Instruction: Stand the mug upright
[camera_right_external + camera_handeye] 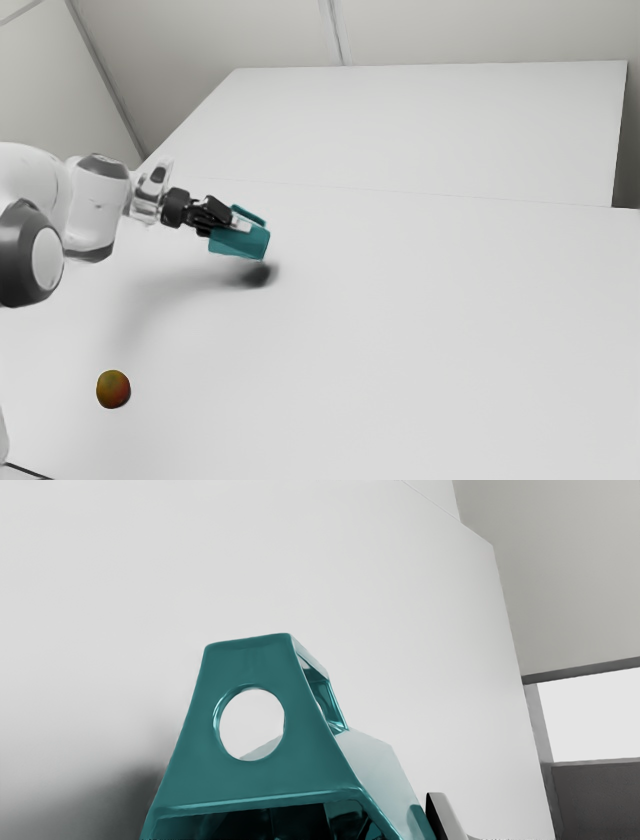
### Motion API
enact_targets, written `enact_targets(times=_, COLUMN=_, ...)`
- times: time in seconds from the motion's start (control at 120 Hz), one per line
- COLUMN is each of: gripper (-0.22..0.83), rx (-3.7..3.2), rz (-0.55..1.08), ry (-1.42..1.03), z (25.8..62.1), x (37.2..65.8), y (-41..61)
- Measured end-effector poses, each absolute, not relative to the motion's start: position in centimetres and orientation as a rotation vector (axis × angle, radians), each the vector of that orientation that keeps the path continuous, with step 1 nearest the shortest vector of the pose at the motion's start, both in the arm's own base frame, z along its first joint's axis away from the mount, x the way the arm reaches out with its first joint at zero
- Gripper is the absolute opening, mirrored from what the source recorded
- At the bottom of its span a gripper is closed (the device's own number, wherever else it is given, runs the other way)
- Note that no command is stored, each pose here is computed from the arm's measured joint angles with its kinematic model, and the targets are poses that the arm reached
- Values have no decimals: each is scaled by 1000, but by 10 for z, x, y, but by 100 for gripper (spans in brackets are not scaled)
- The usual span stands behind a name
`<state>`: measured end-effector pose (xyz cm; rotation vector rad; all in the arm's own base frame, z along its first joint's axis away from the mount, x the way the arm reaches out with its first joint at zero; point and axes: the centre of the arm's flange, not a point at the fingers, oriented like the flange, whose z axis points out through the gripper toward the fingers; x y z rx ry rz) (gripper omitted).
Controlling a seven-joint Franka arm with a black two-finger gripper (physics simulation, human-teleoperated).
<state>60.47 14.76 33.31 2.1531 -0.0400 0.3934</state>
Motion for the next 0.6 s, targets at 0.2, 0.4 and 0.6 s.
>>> enact_targets(times=0.2, gripper=-16, rx=2370, rz=365, ry=-288, z=402, x=595, y=102)
enact_targets(times=0.4, gripper=-17, rx=2670, rz=268, ry=-535, z=427, x=576, y=77)
enact_targets(times=0.6, gripper=-17, rx=2884, rz=213, ry=-709, z=435, x=572, y=55)
